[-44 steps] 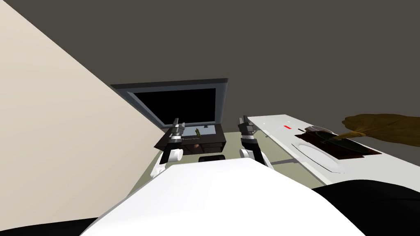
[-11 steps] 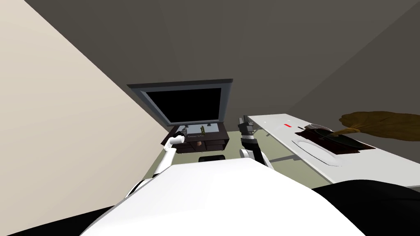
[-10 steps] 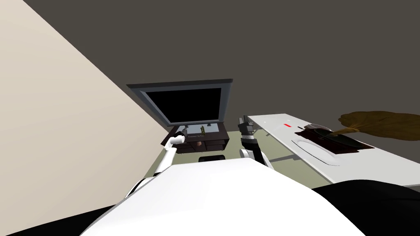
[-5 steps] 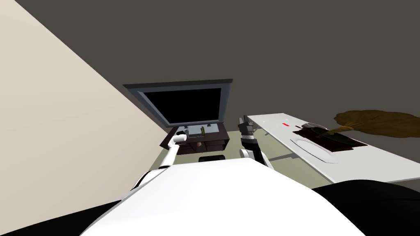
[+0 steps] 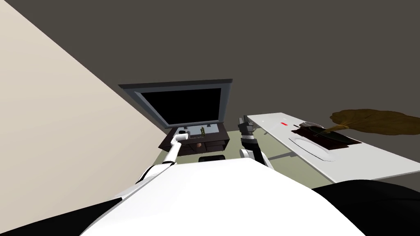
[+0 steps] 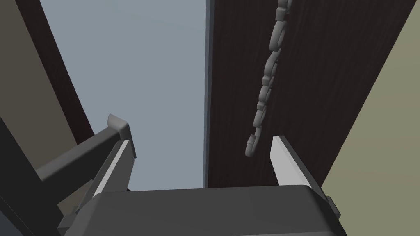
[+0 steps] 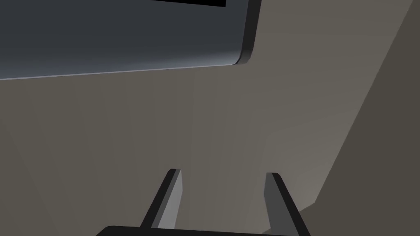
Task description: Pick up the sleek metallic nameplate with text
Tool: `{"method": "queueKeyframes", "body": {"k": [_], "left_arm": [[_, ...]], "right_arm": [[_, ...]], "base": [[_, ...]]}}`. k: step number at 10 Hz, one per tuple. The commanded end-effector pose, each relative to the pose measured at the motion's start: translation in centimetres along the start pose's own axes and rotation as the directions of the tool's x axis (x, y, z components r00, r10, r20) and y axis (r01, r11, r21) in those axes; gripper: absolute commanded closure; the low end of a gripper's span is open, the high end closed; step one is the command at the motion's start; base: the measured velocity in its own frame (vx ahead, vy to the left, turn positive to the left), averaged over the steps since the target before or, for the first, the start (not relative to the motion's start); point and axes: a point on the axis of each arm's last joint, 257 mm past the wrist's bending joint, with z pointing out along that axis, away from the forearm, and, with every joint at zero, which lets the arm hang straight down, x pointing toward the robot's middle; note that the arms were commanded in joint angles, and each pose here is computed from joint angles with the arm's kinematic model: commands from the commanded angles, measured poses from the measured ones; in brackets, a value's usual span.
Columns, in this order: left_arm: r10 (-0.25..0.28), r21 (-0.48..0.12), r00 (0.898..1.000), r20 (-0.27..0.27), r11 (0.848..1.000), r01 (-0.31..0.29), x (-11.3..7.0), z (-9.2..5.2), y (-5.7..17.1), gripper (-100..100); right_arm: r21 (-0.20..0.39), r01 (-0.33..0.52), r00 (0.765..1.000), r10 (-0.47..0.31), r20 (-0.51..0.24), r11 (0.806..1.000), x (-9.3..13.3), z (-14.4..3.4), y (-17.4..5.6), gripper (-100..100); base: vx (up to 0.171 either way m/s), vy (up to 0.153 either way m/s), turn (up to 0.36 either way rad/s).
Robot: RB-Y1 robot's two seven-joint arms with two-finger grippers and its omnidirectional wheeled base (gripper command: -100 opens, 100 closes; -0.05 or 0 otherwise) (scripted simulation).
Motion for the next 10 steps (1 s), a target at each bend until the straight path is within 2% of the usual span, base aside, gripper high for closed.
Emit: {"method": "queueKeyframes", "body": {"k": [1, 2, 3, 5, 6, 7, 8, 10], "left_arm": [[-0.008, -0.071, 1.0, -0.011, 0.997, 0.007, 0.9, 0.5, 1.6, -100], [-0.012, -0.106, 1.0, -0.023, 0.994, 0.01, 1.9, 0.8, 2.1, -100], [-0.014, -0.129, 1.0, -0.02, 0.992, 0.011, 1.8, 0.9, 3.0, -100], [-0.021, -0.212, 0.999, -0.039, 0.977, 0.012, 3.6, 1.2, 4.4, -100], [-0.023, -0.23, 0.999, -0.037, 0.973, 0.014, 3.5, 1.3, 5.2, -100], [-0.025, -0.27, 0.999, -0.044, 0.963, 0.012, 4.3, 1.3, 6.0, -100], [-0.026, -0.275, 0.999, -0.043, 0.961, 0.013, 4.3, 1.4, 6.2, -100], [-0.029, -0.349, 0.998, -0.056, 0.937, 0.008, 5.8, 1.2, 7.8, -100]], "right_arm": [[0.0, 0.0, 1.0, 0.0, 0.0, 1.0, 0.0, 0.0, 0.0, 0], [0.0, 0.0, 1.0, 0.0, 0.0, 1.0, 0.0, 0.0, 0.0, 0], [0.0, 0.0, 1.0, 0.0, 0.0, 1.0, 0.0, 0.0, 0.0, 0], [0.0, 0.0, 1.0, 0.0, 0.0, 1.0, 0.0, 0.0, 0.0, 0], [0.0, 0.0, 1.0, 0.0, 0.0, 1.0, 0.0, 0.0, 0.0, 0], [0.0, 0.0, 1.0, 0.0, 0.0, 1.0, 0.0, 0.0, 0.0, 0], [0.0, 0.0, 1.0, 0.0, 0.0, 1.0, 0.0, 0.0, 0.0, 0], [0.0, 0.0, 1.0, 0.0, 0.0, 1.0, 0.0, 0.0, 0.0, 0]], "base": [[0.03, 0.018, -0.056], [0.043, 0.033, -0.099], [0.031, 0.03, -0.032], [0.032, 0.022, -0.07], [0.027, 0.026, -0.032], [0.028, 0.02, -0.05], [0.024, 0.014, -0.022], [0.031, 0.027, -0.058]]}}
